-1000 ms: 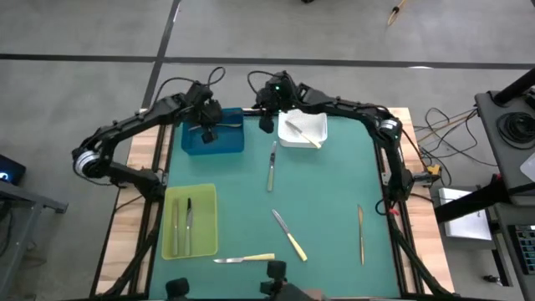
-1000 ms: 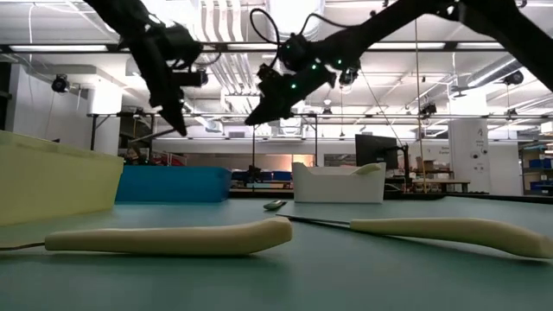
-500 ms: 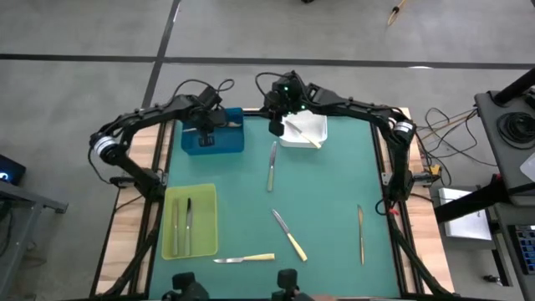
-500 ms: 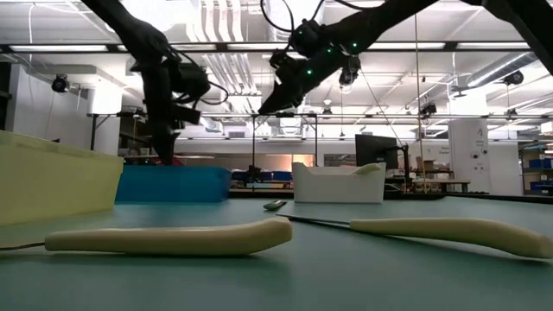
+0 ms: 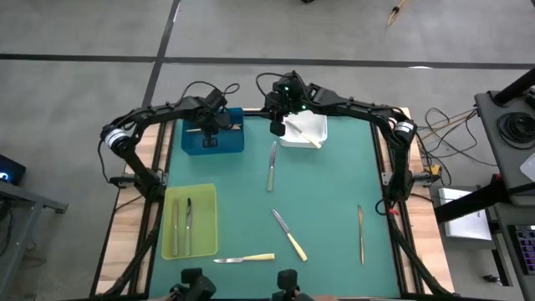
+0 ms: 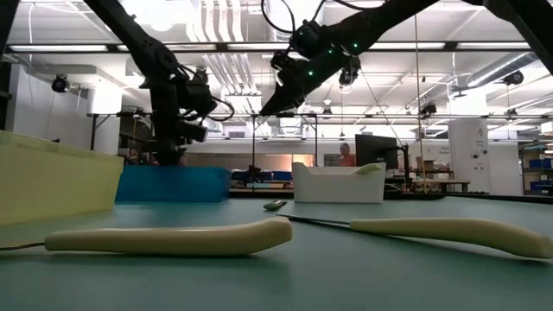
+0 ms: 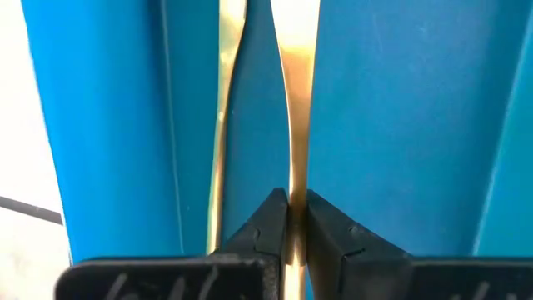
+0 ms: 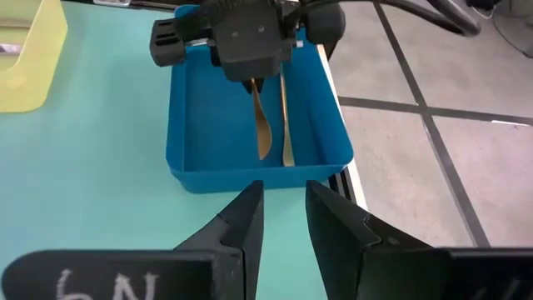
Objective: Sort silverware by color (type)
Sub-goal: Put the left gold knife into the blue bin
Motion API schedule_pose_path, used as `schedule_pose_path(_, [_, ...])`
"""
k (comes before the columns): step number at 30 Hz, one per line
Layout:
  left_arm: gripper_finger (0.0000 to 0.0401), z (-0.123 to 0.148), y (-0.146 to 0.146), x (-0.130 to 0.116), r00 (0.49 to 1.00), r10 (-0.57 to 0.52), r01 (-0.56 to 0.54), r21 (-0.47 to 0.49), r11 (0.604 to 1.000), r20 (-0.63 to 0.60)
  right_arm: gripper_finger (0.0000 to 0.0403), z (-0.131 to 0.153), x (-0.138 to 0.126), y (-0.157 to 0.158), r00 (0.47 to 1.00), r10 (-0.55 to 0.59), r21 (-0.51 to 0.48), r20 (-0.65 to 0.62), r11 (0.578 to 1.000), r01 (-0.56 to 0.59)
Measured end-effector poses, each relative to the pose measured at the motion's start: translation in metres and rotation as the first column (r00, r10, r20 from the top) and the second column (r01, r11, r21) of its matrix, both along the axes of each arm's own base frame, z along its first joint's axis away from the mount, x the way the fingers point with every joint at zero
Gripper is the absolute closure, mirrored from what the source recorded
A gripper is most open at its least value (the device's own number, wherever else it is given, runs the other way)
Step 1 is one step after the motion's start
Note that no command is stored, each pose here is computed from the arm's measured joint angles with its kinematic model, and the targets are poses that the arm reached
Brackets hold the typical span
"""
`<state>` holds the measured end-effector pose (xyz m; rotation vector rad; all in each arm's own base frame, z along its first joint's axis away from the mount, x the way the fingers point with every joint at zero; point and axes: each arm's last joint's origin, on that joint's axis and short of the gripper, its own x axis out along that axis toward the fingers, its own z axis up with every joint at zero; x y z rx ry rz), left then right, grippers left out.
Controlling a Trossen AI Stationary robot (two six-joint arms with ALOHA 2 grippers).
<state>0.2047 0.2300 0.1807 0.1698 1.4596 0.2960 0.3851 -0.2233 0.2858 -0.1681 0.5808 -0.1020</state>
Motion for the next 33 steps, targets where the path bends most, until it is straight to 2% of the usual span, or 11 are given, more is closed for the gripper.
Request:
schedule_pose_path(10, [0.039,-0.003,0.008,0.007,1.0,-0.008,0.007,0.018,1.0,0.013,0.0333,0.0,0.0,0.0,1.0,0.0,0.0,0.0,1.0,0.0])
schedule_pose_path(17, [0.0378,-0.002,0.012,0.01,1.0,-0.006,0.006,0.022,1.0,0.016,0.0326,0.0,0.0,0.0,1.0,0.001,0.001,0.0,1.0,-0.001])
schedule_pose_path(24, [0.0388,-0.007,0.01,0.008,1.0,-0.005,0.004,-0.017,1.0,-0.02,0.0322,-0.001,0.0,0.0,1.0,0.001,0.003,-0.001,1.0,-0.001])
schedule_pose_path(33, [0.0381,-0.008,0.009,0.007,0.999,0.033,-0.034,-0.027,0.999,-0.017,0.0332,-0.001,0.0,0.0,1.0,0.0,0.005,-0.001,1.0,0.0])
